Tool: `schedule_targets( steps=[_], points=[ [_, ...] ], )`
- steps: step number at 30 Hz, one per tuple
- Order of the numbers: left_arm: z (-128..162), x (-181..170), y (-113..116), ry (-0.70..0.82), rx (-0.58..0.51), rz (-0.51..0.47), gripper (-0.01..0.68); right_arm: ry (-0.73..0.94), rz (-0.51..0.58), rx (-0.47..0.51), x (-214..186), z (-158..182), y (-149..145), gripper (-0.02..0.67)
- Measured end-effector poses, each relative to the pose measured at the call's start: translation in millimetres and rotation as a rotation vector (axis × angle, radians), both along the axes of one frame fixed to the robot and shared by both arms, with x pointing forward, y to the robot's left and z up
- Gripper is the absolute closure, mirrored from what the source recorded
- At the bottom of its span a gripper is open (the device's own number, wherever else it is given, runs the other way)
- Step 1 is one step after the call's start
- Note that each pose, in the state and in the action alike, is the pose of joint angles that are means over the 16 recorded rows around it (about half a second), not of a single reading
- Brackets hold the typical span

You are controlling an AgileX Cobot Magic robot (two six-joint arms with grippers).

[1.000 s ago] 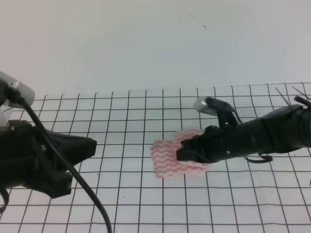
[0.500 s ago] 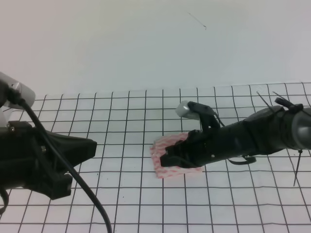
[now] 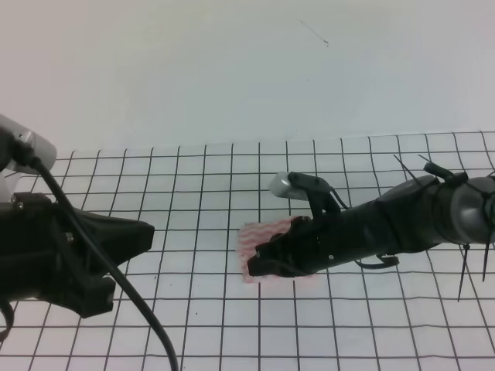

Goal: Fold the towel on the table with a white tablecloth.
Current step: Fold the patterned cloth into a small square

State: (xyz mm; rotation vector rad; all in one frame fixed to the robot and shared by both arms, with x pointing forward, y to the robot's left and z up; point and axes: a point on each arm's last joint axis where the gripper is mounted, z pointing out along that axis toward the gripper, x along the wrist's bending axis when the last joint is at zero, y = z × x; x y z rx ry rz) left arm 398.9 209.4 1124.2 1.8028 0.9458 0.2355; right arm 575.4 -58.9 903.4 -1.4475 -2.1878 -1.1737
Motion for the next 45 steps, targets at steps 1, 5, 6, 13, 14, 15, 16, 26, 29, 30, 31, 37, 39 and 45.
schedule_targets(
  steps=[1, 5, 6, 13, 14, 15, 16, 26, 29, 30, 31, 37, 39, 45],
  points=[
    [0.0, 0.0, 0.0, 0.0, 0.0, -0.001, 0.674, -0.004, 0.004, 0.003, 0.4, 1.0, 0.6, 0.571],
    [-0.4, -0.4, -0.2, 0.004, 0.002, -0.005, 0.674, -0.041, 0.02, 0.016, 4.0, 9.3, 2.9, 0.512],
    [-0.5, -0.5, -0.3, 0.005, 0.002, -0.007, 0.674, -0.057, 0.024, 0.019, 5.3, 12.7, 3.1, 0.498],
    [-0.9, -1.7, -0.6, 0.012, 0.006, -0.017, 0.674, -0.175, 0.03, 0.014, 17.5, 38.8, -3.3, 0.471],
    [-1.0, -1.8, -0.6, 0.013, 0.006, -0.018, 0.674, -0.189, 0.03, 0.008, 19.1, 41.8, -5.2, 0.479],
    [-1.0, -1.9, -0.7, 0.014, 0.007, -0.019, 0.674, -0.202, 0.029, -0.001, 20.6, 44.4, -7.3, 0.49],
    [-1.2, -1.9, -0.7, 0.015, 0.006, -0.02, 0.674, -0.214, 0.028, -0.011, 22.0, 46.6, -9.6, 0.502],
    [-1.4, -1.8, -0.9, 0.019, 0.005, -0.021, 0.674, -0.229, 0.008, -0.152, 32.9, 30.9, -30.3, 0.628],
    [-1.6, -1.7, -1.0, 0.021, 0.004, -0.02, 0.674, -0.216, 0.003, -0.187, 34.8, 19.6, -32.5, 0.642],
    [-1.6, -1.8, -0.9, 0.021, 0.004, -0.02, 0.674, -0.214, 0.0, -0.197, 35.4, 16.3, -33.0, 0.644],
    [-1.5, -1.8, -0.9, 0.021, 0.004, -0.02, 0.674, -0.213, -0.002, -0.205, 36.0, 13.5, -33.4, 0.645],
    [-1.6, -2.0, -1.0, 0.024, 0.003, -0.021, 0.674, -0.239, -0.005, -0.226, 37.9, 13.0, -34.9, 0.648],
    [-1.4, -2.5, -1.0, 0.023, 0.003, -0.023, 0.674, -0.271, 0.002, -0.221, 37.5, 23.1, -35.1, 0.648],
    [3.0, -9.9, 0.7, 0.002, 0.003, -0.028, 0.674, -0.461, 0.057, -0.194, 26.7, 87.7, -38.7, 0.648]
  ],
)
